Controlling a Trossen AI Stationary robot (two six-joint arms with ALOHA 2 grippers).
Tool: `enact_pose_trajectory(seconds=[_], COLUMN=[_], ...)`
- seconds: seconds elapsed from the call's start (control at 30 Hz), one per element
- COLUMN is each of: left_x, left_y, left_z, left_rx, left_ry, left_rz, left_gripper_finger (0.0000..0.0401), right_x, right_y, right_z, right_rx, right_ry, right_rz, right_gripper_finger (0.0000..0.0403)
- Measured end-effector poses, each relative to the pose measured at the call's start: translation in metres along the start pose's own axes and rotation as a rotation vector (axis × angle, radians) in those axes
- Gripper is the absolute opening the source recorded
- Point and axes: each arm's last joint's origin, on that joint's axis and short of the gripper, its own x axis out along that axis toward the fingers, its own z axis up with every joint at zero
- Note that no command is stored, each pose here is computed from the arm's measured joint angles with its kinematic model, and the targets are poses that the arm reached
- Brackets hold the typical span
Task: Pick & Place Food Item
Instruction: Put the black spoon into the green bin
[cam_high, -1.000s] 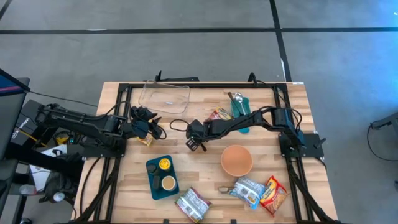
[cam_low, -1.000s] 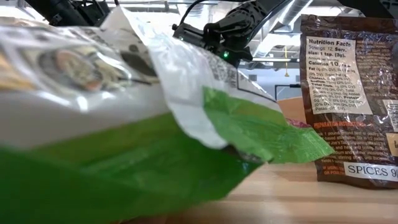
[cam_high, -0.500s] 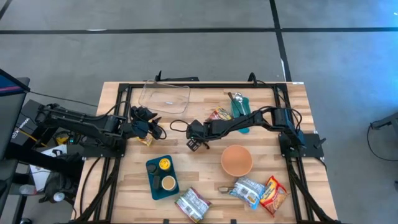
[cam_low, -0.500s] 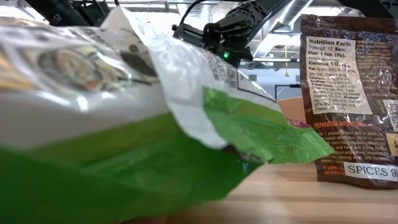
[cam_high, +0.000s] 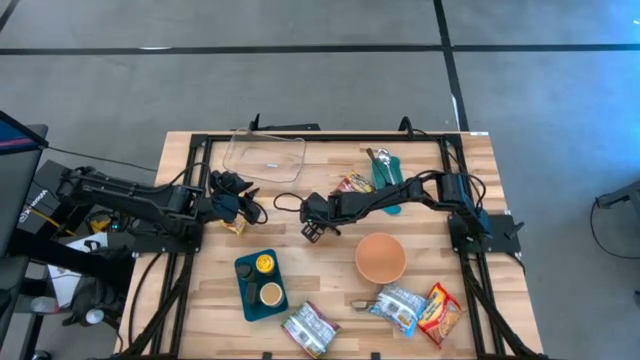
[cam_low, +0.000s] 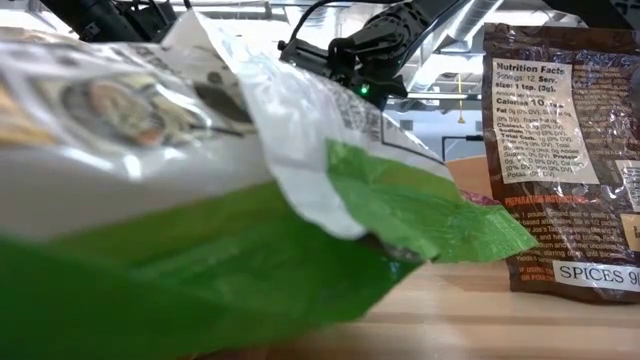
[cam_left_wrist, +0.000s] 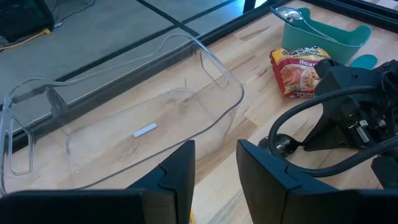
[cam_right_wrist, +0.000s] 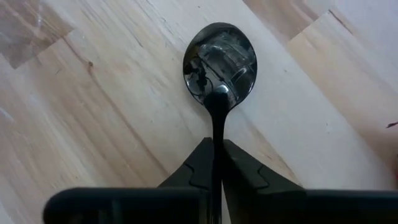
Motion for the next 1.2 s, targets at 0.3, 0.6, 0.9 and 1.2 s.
enact_pose_trajectory(seconds=[0.3, 0.6, 0.9, 1.2], left_x=[0.000, 0.000, 0.000, 0.000], left_y=[0.000, 0.000, 0.000, 0.000], left_z=[0.000, 0.000, 0.000, 0.001], left_rx=[0.000, 0.000, -0.005, -0.005], left_ry=[0.000, 0.000, -0.004, -0.004], left_rz=[0.000, 0.000, -0.002, -0.003], left_gripper_finger=[0.0112, 0.0112, 0.0112, 0.0112], right_x=[-0.001, -0.001, -0.001, -0.019], right_y=[0.000, 0.000, 0.000, -0.005], right_z=[0.000, 0.001, 0.001, 0.006], right_rx=[-0.028, -0.056, -0.074, -0.074], right_ry=[-0.002, -0.004, -0.006, -0.033], right_rz=[0.001, 0.000, -0.001, -0.035], right_gripper_finger=[0.0010, 0.0005, 0.0003, 0.0003])
